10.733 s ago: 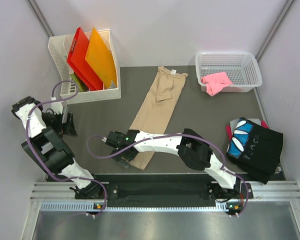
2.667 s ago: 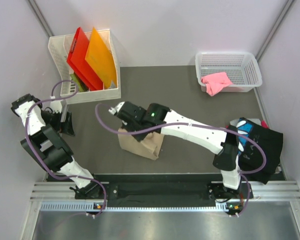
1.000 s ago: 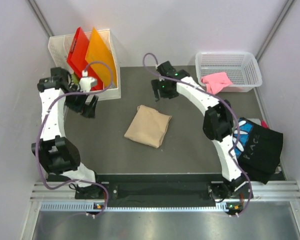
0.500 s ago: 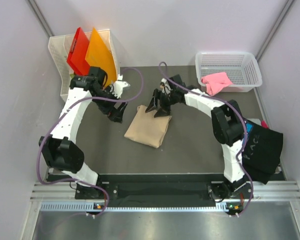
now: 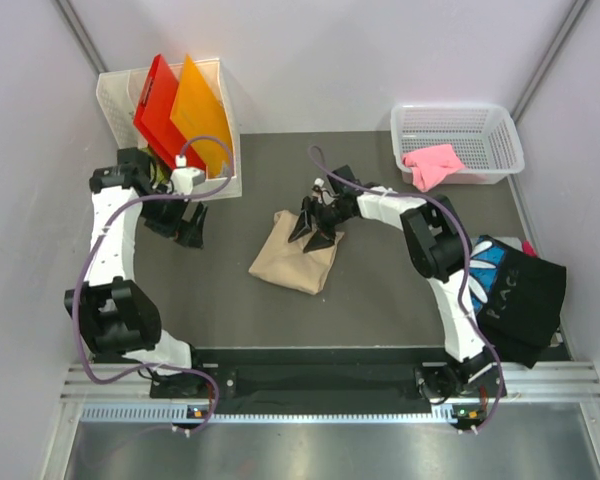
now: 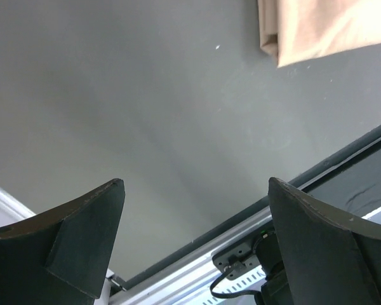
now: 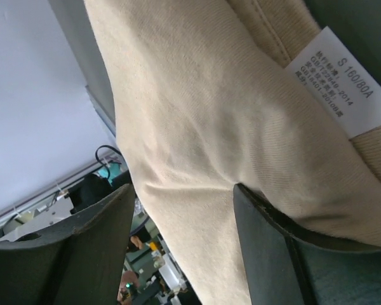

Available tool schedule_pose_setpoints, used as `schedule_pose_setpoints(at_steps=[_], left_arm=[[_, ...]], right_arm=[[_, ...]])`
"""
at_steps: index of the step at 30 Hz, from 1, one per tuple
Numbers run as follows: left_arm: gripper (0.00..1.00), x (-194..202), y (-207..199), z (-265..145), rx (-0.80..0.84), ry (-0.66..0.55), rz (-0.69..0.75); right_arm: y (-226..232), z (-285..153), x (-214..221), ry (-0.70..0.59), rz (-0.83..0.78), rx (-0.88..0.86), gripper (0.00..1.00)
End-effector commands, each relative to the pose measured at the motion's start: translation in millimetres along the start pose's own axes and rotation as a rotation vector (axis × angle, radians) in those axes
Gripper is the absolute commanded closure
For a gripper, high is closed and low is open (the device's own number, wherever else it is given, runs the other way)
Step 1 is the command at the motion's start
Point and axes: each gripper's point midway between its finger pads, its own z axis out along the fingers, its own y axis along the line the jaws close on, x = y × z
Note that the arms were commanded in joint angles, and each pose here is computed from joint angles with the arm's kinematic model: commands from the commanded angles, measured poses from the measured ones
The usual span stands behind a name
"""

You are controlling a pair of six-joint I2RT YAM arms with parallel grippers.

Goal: Fold and stack the t-shirts
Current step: Smooth out wrinkles on the folded tshirt

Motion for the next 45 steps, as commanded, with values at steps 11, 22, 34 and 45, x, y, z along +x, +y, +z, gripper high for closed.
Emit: schedule_pose_setpoints(at_steps=[11,22,34,45], left_arm=[[0.01,12.9,-4.1,-39.9,-0.032,-0.089,-0.009],[0.01,24.7,3.4,-38.9,-0.079,-0.074,-0.028],[0.01,31.9,13.0,-41.8,-0.108,-0.052,-0.033],[0.01,29.3,16.0,-43.4,-0.107,-0.061,-0.035]], right_arm=[[101.8,-52.7,5.0,-0.109,-0.252,0.044,0.32],[101.1,8.8,106.5,0.122,-0.196,-0.076,0.34],[21.2,44.5,128.2,0.223,-0.128,0.043,0.36],[159.8,3.5,71.4,0.097,-0.323,-0.125,0.33]])
